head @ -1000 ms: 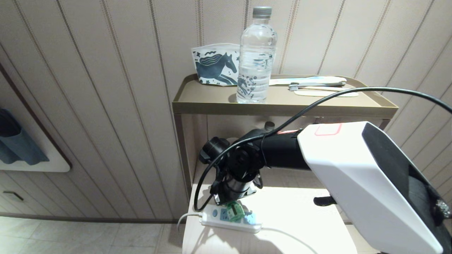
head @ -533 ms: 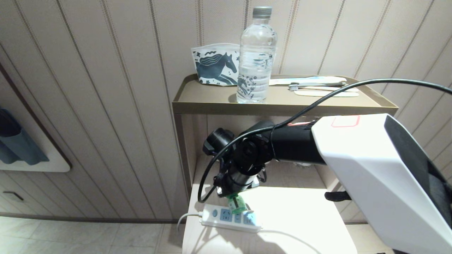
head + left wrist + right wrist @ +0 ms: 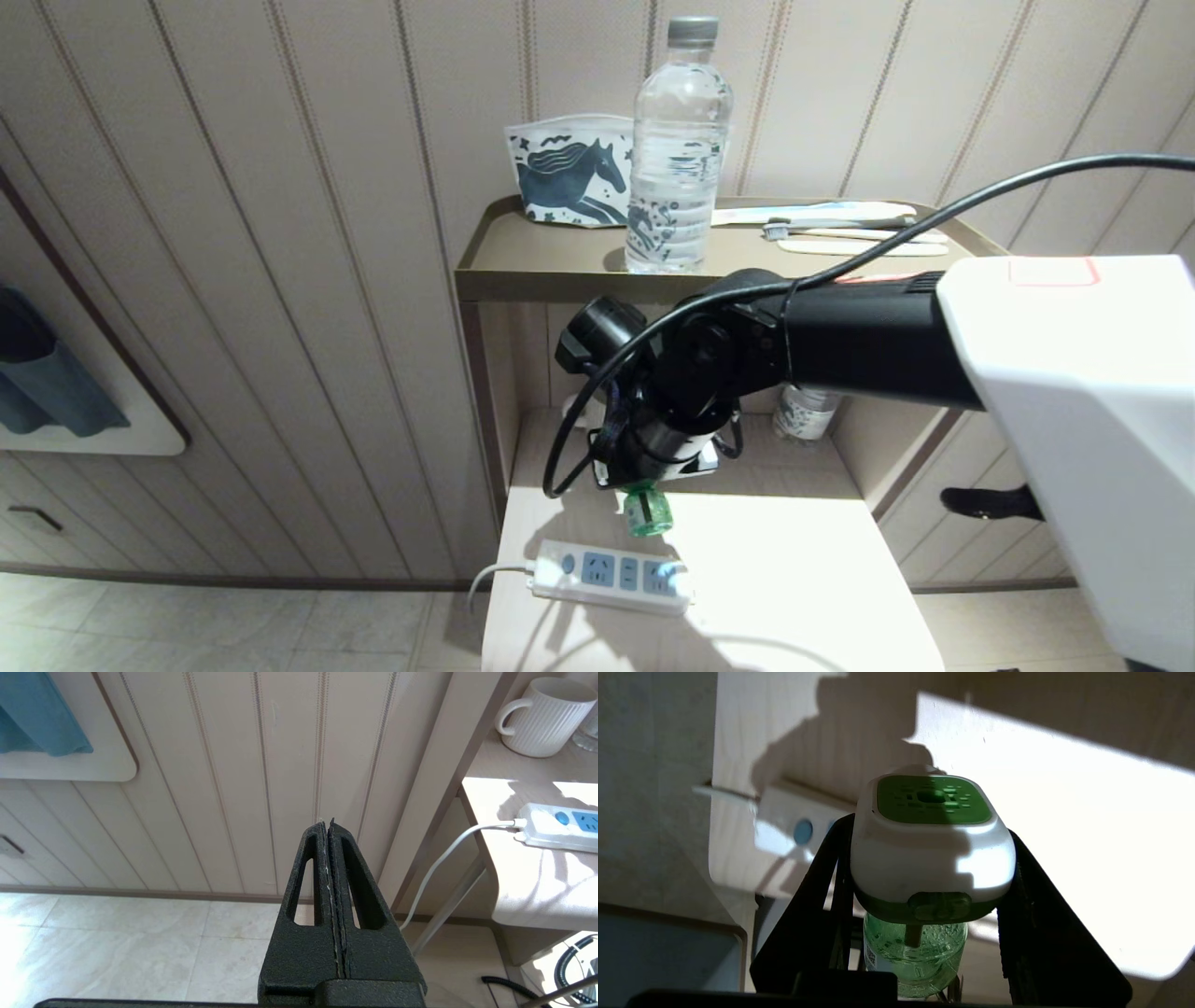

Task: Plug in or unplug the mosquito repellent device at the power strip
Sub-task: Insert the plug into the socket

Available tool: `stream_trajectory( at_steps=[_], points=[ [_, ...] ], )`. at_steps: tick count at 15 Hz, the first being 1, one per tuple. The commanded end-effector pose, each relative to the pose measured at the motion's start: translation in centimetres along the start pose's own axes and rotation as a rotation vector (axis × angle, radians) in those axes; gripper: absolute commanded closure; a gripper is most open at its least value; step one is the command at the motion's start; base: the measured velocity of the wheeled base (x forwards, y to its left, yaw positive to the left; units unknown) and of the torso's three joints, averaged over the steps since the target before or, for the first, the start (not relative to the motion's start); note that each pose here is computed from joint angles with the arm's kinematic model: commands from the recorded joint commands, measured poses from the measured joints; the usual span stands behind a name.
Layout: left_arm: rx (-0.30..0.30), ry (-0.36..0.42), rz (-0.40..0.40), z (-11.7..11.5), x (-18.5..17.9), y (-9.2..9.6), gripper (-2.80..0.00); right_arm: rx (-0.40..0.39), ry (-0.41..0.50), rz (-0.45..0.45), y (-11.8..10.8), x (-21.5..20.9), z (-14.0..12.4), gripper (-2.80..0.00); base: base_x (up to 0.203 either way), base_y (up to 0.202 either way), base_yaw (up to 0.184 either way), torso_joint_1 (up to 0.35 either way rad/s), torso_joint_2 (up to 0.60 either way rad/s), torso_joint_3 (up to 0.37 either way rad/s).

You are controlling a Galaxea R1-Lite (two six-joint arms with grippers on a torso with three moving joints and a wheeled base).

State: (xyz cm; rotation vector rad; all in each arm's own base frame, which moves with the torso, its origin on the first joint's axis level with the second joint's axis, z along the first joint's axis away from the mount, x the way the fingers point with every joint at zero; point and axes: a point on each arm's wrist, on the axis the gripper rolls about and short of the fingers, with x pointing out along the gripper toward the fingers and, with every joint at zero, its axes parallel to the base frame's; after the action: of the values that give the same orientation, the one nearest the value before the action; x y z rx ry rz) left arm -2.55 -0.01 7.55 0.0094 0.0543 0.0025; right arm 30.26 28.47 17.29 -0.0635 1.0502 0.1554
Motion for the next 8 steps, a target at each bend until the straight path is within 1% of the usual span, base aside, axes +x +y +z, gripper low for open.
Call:
stream_trajectory(
  at_steps=[1,5,6,7,8],
  points=[
    [0.0,0.001,0.0,0.0,0.0,0.0,0.0,0.001,0.015,-0.007,-0.6,-2.1,-0.3,0.0,0.0,0.0,0.0,0.0,0.0,0.0],
    [0.001,0.0,0.001,0.0,0.0,0.0,0.0,-0.043,0.194,-0.109,-1.9,-2.1,-2.2,0.0,0.0,0.0,0.0,0.0,0.0,0.0],
    [0.001,0.001,0.0,0.0,0.0,0.0,0.0,-0.052,0.218,-0.115,-1.9,-1.9,-2.4,0.0,0.0,0.0,0.0,0.0,0.0,0.0],
    [0.001,-0.001,0.0,0.0,0.0,0.0,0.0,-0.059,0.253,-0.097,-1.8,-1.5,-2.6,0.0,0.0,0.0,0.0,0.0,0.0,0.0],
    [0.0,0.001,0.0,0.0,0.0,0.0,0.0,-0.058,0.267,-0.081,-1.8,-1.4,-2.7,0.0,0.0,0.0,0.0,0.0,0.0,0.0]
  ],
)
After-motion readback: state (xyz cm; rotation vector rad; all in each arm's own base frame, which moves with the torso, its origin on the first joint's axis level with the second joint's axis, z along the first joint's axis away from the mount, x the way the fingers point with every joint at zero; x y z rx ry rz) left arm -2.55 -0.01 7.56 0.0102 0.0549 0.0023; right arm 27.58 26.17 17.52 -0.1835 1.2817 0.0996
